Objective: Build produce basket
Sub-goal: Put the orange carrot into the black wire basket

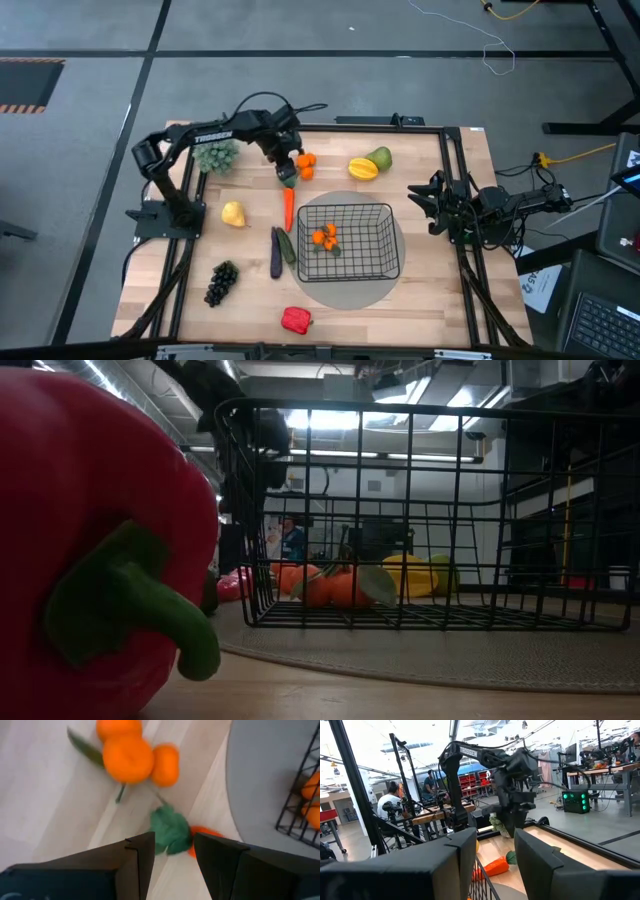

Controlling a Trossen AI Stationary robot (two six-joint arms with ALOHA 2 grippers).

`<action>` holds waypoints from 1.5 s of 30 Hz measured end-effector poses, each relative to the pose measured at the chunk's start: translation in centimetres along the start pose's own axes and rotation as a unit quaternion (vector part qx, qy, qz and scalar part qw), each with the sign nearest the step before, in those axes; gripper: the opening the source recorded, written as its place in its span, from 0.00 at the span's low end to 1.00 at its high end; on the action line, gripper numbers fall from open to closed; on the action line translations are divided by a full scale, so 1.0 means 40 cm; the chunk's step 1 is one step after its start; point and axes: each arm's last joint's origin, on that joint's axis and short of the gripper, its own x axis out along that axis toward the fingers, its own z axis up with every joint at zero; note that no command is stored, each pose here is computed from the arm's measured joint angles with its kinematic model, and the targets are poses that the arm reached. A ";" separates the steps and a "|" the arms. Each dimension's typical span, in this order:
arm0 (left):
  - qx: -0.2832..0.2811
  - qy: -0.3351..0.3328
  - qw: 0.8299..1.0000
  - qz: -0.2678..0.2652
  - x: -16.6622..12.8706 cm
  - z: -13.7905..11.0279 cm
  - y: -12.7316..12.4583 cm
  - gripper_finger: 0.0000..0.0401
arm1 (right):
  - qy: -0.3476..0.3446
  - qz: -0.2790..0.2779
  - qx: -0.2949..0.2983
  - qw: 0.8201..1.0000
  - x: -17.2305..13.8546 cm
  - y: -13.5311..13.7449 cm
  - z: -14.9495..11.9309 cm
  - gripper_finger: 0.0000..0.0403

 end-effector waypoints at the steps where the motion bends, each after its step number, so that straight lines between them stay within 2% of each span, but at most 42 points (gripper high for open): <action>1: -0.004 0.004 1.000 -0.003 0.005 0.000 0.006 0.31 | 0.000 0.000 0.001 1.000 0.000 0.000 0.000 0.33; 8: -0.024 0.010 0.998 -0.060 0.028 0.000 0.033 0.31 | 0.000 0.000 0.001 1.000 0.000 0.000 0.000 0.33; 13: -0.030 0.028 0.998 -0.040 0.057 -0.002 0.047 0.31 | 0.001 0.000 0.001 1.000 0.000 0.000 0.000 0.33; 19: -0.035 0.054 0.997 -0.045 0.111 -0.006 0.056 0.31 | 0.001 0.000 0.004 1.000 0.000 0.000 -0.001 0.33; 28: -0.037 0.065 0.992 -0.098 0.134 -0.009 0.045 0.31 | 0.001 0.000 0.004 1.000 0.000 0.000 0.000 0.33; 34: -0.032 0.071 0.993 -0.092 0.137 -0.011 0.036 0.31 | 0.001 0.000 0.004 1.000 0.000 0.000 0.000 0.33; 41: 0.002 0.079 0.994 -0.076 0.147 -0.012 0.017 0.31 | 0.005 0.000 0.002 1.000 0.000 0.000 -0.002 0.33; 45: 0.013 0.084 0.995 -0.043 0.151 -0.013 0.007 0.30 | 0.005 0.000 0.002 1.000 0.000 0.000 -0.002 0.33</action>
